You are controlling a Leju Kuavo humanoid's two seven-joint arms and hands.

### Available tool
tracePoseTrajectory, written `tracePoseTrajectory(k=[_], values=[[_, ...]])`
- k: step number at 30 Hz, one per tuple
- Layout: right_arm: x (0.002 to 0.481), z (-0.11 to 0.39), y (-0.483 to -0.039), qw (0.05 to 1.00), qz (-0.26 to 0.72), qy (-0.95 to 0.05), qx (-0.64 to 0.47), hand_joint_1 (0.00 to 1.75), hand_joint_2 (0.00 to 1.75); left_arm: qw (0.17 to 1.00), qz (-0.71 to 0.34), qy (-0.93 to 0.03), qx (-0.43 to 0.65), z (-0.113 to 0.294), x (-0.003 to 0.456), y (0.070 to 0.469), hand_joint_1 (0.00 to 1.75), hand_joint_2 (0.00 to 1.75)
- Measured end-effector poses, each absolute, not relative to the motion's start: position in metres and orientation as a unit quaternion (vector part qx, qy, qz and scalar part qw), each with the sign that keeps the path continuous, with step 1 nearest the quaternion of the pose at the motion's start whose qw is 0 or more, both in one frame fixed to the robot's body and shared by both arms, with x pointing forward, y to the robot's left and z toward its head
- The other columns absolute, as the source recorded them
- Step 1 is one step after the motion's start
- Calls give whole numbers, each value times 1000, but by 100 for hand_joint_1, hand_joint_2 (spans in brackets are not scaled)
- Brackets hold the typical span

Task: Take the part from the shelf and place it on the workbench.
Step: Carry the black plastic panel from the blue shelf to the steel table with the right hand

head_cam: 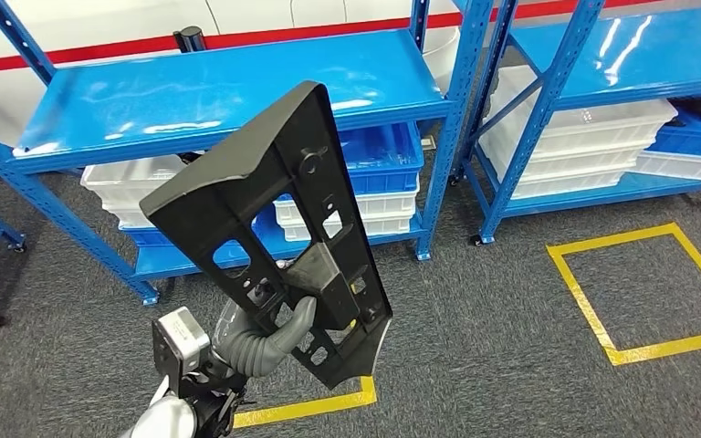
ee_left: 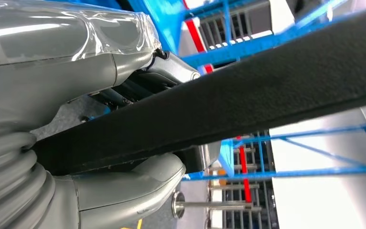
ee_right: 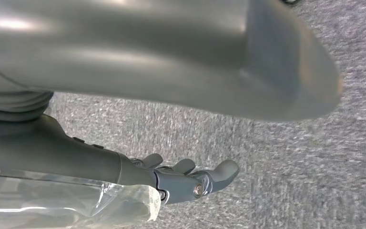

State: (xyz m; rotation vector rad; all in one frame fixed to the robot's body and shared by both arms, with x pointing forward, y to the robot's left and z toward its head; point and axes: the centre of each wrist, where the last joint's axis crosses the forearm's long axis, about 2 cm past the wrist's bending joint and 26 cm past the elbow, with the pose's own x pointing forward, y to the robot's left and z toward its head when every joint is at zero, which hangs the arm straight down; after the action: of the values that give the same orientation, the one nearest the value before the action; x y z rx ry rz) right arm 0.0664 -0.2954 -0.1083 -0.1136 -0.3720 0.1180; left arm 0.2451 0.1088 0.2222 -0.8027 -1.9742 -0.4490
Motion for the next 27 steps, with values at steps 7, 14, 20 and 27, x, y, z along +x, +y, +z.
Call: tracePoseTrajectory(k=[7,14,20,27], values=[[67,-108,-302,976,60,-198,-62,0,0,456,-178,-812,-318,227,244,111,175,175],[68,-108,-302,978,59,-190,-63,0,0,456,-176,-812,-319,227,241,112,175,175],[66,-108,-302,979,65,-181,-61,0,0,457,-164,-818,-308,229,242,116,175,175],[66,-108,-301,981,68,-173,-61,0,0,483,-154,-812,-290,223,238,127,175,175]])
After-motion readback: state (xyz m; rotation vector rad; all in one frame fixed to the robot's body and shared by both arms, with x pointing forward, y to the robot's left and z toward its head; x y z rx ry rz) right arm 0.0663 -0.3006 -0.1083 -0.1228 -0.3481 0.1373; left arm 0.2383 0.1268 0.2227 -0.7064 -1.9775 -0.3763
